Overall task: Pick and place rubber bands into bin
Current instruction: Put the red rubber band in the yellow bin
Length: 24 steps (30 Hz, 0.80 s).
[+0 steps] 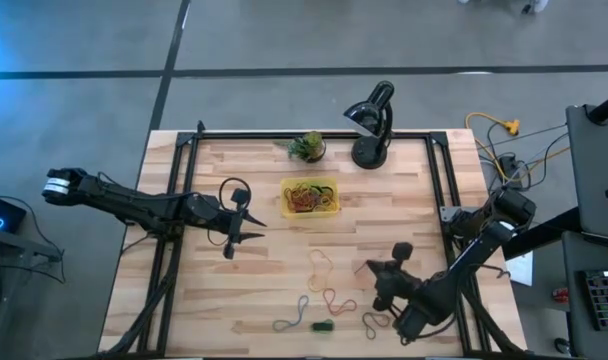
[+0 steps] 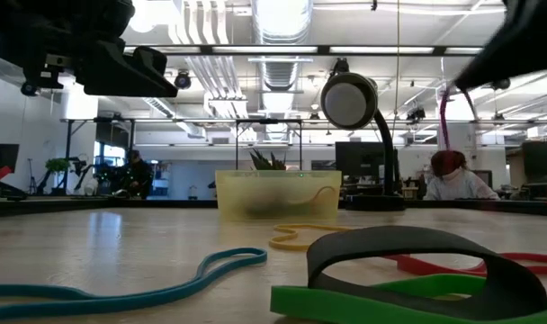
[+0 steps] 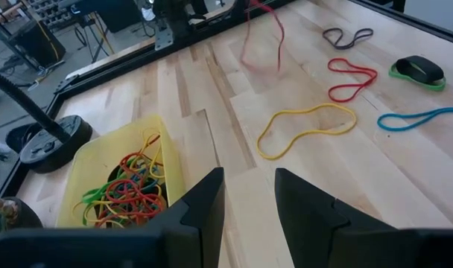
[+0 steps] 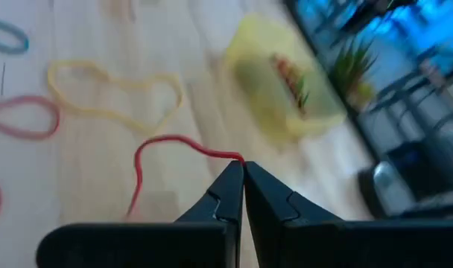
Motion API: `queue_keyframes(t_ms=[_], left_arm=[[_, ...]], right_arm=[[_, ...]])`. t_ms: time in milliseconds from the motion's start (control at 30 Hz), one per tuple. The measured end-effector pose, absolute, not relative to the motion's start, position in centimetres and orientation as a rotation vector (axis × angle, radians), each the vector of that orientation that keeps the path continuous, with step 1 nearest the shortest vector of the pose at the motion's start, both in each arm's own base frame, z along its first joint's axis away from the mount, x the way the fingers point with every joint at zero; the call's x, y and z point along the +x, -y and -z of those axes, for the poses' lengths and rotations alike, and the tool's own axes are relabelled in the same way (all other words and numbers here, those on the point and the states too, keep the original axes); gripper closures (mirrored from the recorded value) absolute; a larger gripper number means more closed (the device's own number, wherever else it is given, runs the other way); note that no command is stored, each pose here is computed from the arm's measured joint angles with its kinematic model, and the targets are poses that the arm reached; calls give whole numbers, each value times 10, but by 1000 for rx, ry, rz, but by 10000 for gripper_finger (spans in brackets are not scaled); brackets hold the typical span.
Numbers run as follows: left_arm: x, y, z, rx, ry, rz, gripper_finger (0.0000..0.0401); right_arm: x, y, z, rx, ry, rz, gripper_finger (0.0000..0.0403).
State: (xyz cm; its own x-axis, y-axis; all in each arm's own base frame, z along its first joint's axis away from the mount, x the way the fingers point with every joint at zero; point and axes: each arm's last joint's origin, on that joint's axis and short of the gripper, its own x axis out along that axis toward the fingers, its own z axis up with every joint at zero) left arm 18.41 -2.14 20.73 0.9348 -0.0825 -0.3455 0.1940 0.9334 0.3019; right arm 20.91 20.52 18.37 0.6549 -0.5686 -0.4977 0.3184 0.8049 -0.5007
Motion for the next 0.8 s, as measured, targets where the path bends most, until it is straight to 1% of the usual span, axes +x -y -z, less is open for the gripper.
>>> queue_keyframes(t_ms=[133, 333, 567, 800], left_arm=[[184, 21, -207, 339, -335, 144, 296], [184, 21, -208, 340, -332, 144, 296], [184, 21, -208, 340, -329, 143, 296], [184, 21, -208, 340, -322, 142, 296]], right_arm=[[225, -198, -195, -471, -627, 570, 395], [254, -179, -215, -553, -603, 664, 395], [289, -143, -236, -547, -649, 778, 395], [311, -109, -247, -542, -686, 866, 395]])
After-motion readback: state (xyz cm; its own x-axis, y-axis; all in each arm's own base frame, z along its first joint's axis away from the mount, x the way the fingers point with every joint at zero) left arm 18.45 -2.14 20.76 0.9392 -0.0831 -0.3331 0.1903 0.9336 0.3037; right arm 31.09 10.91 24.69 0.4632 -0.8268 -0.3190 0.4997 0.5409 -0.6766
